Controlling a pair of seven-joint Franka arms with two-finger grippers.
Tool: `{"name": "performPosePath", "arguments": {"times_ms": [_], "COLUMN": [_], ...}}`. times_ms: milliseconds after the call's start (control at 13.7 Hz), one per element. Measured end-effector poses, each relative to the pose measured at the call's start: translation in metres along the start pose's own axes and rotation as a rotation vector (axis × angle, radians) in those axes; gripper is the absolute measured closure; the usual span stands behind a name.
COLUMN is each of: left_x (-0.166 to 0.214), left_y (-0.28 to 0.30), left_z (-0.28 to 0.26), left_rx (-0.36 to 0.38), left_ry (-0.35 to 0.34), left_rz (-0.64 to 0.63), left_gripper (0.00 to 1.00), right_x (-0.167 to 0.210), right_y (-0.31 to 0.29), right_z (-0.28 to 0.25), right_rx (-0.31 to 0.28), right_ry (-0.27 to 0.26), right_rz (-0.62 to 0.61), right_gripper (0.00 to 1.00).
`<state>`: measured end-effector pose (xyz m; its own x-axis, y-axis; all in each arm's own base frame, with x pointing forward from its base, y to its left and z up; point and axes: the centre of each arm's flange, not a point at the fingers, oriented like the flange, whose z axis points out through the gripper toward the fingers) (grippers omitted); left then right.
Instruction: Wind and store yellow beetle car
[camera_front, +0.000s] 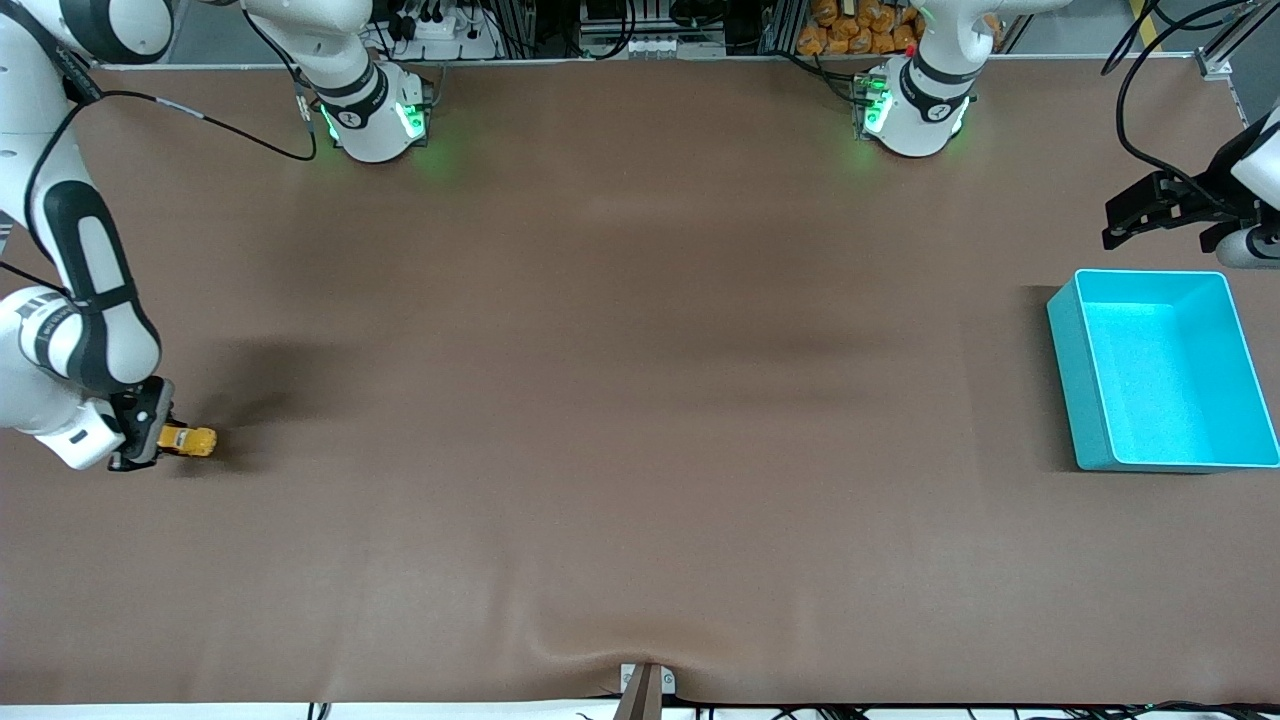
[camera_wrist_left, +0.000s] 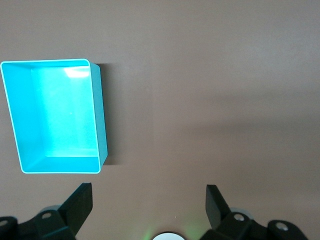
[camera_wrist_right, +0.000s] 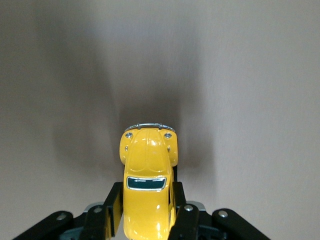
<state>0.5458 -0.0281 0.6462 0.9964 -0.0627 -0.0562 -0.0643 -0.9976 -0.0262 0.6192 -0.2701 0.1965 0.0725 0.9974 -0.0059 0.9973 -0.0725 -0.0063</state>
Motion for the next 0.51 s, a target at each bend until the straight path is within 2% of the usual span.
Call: {"name": "performPosePath", "arguments": {"times_ms": [146,218,291,364,510], "left_x": [0.001,0.001,0.001,0.002,0.002], "left_y": [0.005,0.007,0.009,0.01,0.01], "left_z": [0.001,0.002,0.003,0.005,0.008], "left_rx": [0.0,0.001,0.001,0.001,0.001], "left_ry": [-0.002,-0.004,-0.007,-0.009,-0.017], "left_rz": [0.009,0.014,0.017,0.018,0.018], "left_gripper": [0.0,0.0,0.0,0.0,0.0], "right_x": [-0.018,-0.025,-0.033,-0.041,-0.047], "right_y": [-0.004,-0.007,-0.011,-0.014,-0.012], "right_z": [0.0,0.004,0.008,0.011,0.007], "right_rx": [-0.004,0.003,0.009,0.011,0.006], "right_ry": [-0.001,0.001,0.003,0.003,0.002], "right_rz": [0.007,0.012,0.016,0.018,0.012], "right_gripper": [0.56,0.51,0.51,0.45,0.26]}}
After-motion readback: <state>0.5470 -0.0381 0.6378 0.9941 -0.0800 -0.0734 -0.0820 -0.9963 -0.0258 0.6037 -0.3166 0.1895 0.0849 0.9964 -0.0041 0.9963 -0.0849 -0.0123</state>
